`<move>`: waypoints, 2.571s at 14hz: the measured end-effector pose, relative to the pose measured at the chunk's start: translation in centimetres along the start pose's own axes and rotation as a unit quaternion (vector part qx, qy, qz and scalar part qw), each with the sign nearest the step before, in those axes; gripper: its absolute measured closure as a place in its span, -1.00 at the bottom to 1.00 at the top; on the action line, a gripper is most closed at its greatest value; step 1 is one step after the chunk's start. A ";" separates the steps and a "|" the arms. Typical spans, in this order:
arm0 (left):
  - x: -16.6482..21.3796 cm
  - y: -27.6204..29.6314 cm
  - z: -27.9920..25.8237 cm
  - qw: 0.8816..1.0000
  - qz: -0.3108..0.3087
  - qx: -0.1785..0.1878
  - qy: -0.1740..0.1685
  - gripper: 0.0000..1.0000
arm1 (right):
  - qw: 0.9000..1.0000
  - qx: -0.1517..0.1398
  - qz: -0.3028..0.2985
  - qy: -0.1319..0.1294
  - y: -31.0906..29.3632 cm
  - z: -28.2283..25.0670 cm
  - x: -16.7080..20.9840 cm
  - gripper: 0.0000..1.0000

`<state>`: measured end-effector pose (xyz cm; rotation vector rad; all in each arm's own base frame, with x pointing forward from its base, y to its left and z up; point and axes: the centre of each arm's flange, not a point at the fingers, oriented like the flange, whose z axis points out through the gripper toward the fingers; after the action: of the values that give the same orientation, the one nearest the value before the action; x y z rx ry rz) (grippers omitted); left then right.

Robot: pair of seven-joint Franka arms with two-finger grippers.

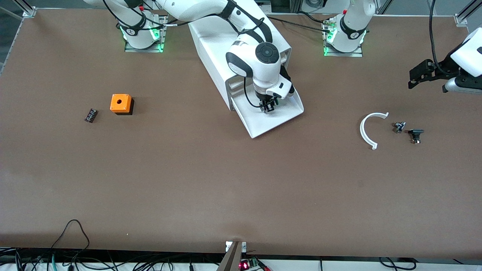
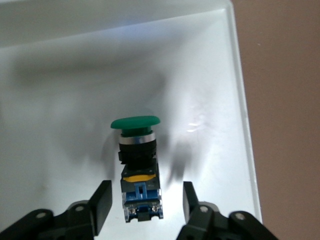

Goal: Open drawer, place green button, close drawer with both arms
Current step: 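Lower the button into the drawer and open the right gripper, then withdraw the right gripper while the left gripper pushes the drawer shut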

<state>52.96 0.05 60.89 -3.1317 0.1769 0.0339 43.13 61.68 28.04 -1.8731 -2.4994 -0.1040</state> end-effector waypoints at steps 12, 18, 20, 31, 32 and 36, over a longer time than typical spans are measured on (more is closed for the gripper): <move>7.3 9.0 11.0 0.999 -0.042 -0.015 0.002 -1.00 | 0.954 -0.132 0.259 0.071 8.9 -21.3 -12.0 -1.00; 9.8 17.7 23.4 0.991 -0.125 -0.038 0.022 -1.00 | 0.861 -0.093 0.500 -0.011 11.3 -22.8 -25.0 -1.00; 10.0 20.4 27.2 0.986 -0.154 -0.049 0.029 -1.00 | 0.824 -0.071 0.561 -0.043 10.8 -23.3 -27.9 -1.00; 2.9 31.7 39.3 0.978 -0.196 -0.075 0.008 -1.00 | 0.538 -0.042 0.836 -0.093 9.4 -22.9 -51.5 -1.00; 2.0 32.5 39.6 0.976 -0.200 -0.082 -0.003 -1.00 | 0.524 -0.042 0.846 -0.090 8.7 -23.8 -53.5 -1.00; -2.2 36.1 40.7 0.966 -0.225 -0.112 -0.061 -1.00 | 0.491 -0.046 0.866 -0.078 6.2 -27.2 -58.1 -1.00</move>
<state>45.81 -35.29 20.15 -3.2886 -0.5786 0.2611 64.70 6.06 52.39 -3.2293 0.4163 0.0038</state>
